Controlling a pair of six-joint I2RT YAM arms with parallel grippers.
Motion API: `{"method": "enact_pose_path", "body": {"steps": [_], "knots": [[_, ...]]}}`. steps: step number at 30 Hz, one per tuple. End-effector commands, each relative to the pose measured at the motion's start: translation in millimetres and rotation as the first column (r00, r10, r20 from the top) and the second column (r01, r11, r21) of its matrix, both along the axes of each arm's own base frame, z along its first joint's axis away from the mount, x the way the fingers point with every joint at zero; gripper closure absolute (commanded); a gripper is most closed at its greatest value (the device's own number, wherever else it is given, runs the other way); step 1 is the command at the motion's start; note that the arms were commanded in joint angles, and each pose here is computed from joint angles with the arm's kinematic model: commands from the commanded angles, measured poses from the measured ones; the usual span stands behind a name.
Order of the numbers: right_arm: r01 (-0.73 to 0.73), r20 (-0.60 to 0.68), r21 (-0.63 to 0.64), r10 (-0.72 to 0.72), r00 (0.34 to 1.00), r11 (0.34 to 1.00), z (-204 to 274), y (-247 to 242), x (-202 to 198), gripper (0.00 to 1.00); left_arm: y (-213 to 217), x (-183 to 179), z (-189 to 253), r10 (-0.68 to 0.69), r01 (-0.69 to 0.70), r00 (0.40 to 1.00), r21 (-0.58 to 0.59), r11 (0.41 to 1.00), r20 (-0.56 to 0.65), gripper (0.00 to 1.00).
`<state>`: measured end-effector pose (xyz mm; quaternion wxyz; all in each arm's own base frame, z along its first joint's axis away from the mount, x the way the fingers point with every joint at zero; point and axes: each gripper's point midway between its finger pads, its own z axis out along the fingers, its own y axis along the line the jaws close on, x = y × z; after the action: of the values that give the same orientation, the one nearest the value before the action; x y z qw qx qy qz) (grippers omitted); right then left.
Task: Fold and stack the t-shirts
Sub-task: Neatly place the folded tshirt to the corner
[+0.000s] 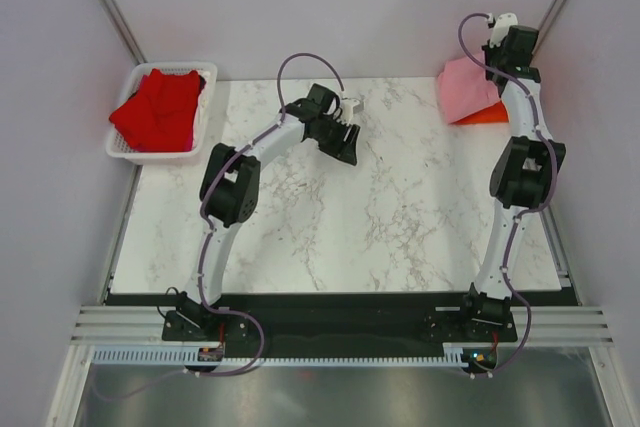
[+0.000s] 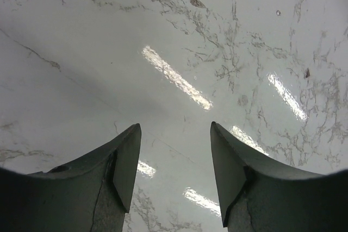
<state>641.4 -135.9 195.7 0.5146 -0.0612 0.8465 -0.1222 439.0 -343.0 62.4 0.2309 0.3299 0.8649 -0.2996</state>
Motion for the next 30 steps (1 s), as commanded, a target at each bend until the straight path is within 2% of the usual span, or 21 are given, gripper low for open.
{"method": "enact_pose_path", "body": {"steps": [1, 2, 3, 4, 6, 7, 12, 15, 17, 19, 21, 23, 25, 26, 29, 30], "knots": [[0.087, 0.067, -0.052, -0.084, 0.994, 0.995, -5.9, -28.2, 24.9, 1.0, -5.3, 4.1, 40.0, -0.036, 0.038, 0.993, -0.021, 0.999, 0.112, 0.38], [0.129, 0.064, -0.074, -0.124, 0.99, 0.989, -12.9, -36.2, 25.8, 0.99, -4.7, 3.5, 40.3, -0.035, 0.037, 0.993, -0.019, 0.999, 0.111, 0.38], [0.161, 0.092, -0.099, -0.152, 0.984, 0.982, -12.7, -43.2, 30.0, 0.93, -3.3, 2.4, 41.5, -0.037, 0.039, 0.993, -0.015, 0.999, 0.114, 0.38], [0.207, 0.092, -0.121, -0.197, 0.976, 0.971, -24.7, -51.8, 30.9, 0.56, -2.9, 2.0, 42.8, -0.039, 0.041, 0.992, -0.015, 0.999, 0.118, 0.38], [0.371, 0.138, -0.177, -0.35, 0.927, 0.912, -20.5, -74.3, 22.8, 0.24, -0.5, 1.3, 40.5, -0.034, 0.035, 0.993, -0.007, 0.999, 0.113, 0.38], [0.409, 0.176, -0.182, -0.379, 0.908, 0.894, -12.0, -75.2, 22.6, 0.02, -0.1, 0.8, 42.6, -0.035, 0.036, 0.993, -0.008, 0.999, 0.117, 0.38], [0.419, 0.206, -0.1, -0.393, 0.896, 0.903, 27.9, -56.7, 2.3, 0.02, 2.3, 4.8, 49.0, -0.008, 0.008, 0.991, 0.0, 1.0, 0.133, 0.36], [0.321, 0.228, -0.054, -0.301, 0.926, 0.946, 51.0, -24.7, -18.8, 0.02, 12.5, 20.5, 64.8, 0.046, -0.057, 0.975, 0.044, 0.997, 0.22, 0.32], [0.148, 0.175, -0.018, -0.143, 0.974, 0.989, 46.9, 25.6, -30.8, 0.02, 20.5, 35.5, 85.2, 0.087, -0.112, 0.95, 0.066, 0.992, 0.301, 0.28], [-0.021, 0.066, 0.001, 0.021, 0.998, 1.0, 25.2, 82.7, -50.5, 0.02, 36.0, 54.3, 99.5, 0.113, -0.174, 0.91, 0.12, 0.977, 0.399, 0.16], [-0.188, -0.047, 0.078, 0.192, 0.98, 0.979, 0.7, 132.1, -71.2, 0.02, 55.4, 72.4, 119.7, 0.171, -0.267, 0.863, 0.141, 0.953, 0.476, 0.0], [-0.28, -0.063, 0.207, 0.298, 0.952, 0.937, -6.2, 184.3, -91.1, 0.02, 68.4, 78.9, 126.6, 0.195, -0.298, 0.848, 0.14, 0.944, 0.493, 0.0], [-0.313, -0.065, 0.28, 0.343, 0.937, 0.908, -9.8, 210.1, -106.8, 0.02, 79.1, 80.7, 135.0, 0.221, -0.327, 0.834, 0.13, 0.936, 0.505, 0.0], [-0.276, -0.061, 0.34, 0.314, 0.947, 0.899, -10.7, 217.2, -110.5, 0.02, 89.2, 81.1, 131.0, 0.231, -0.343, 0.834, 0.142, 0.929, 0.5, 0.0], [-0.217, -0.081, 0.395, 0.269, 0.96, 0.893, -19.3, 229.2, -117.7, 0.02, 102.9, 80.9, 132.0, 0.264, -0.373, 0.83, 0.137, 0.918, 0.492, 0.0], [-0.162, -0.089, 0.379, 0.21, 0.974, 0.911, -22.4, 221.4, -117.0, 0.02, 109.5, 80.5, 128.7, 0.273, -0.377, 0.835, 0.135, 0.916, 0.478, 0.0]]}}
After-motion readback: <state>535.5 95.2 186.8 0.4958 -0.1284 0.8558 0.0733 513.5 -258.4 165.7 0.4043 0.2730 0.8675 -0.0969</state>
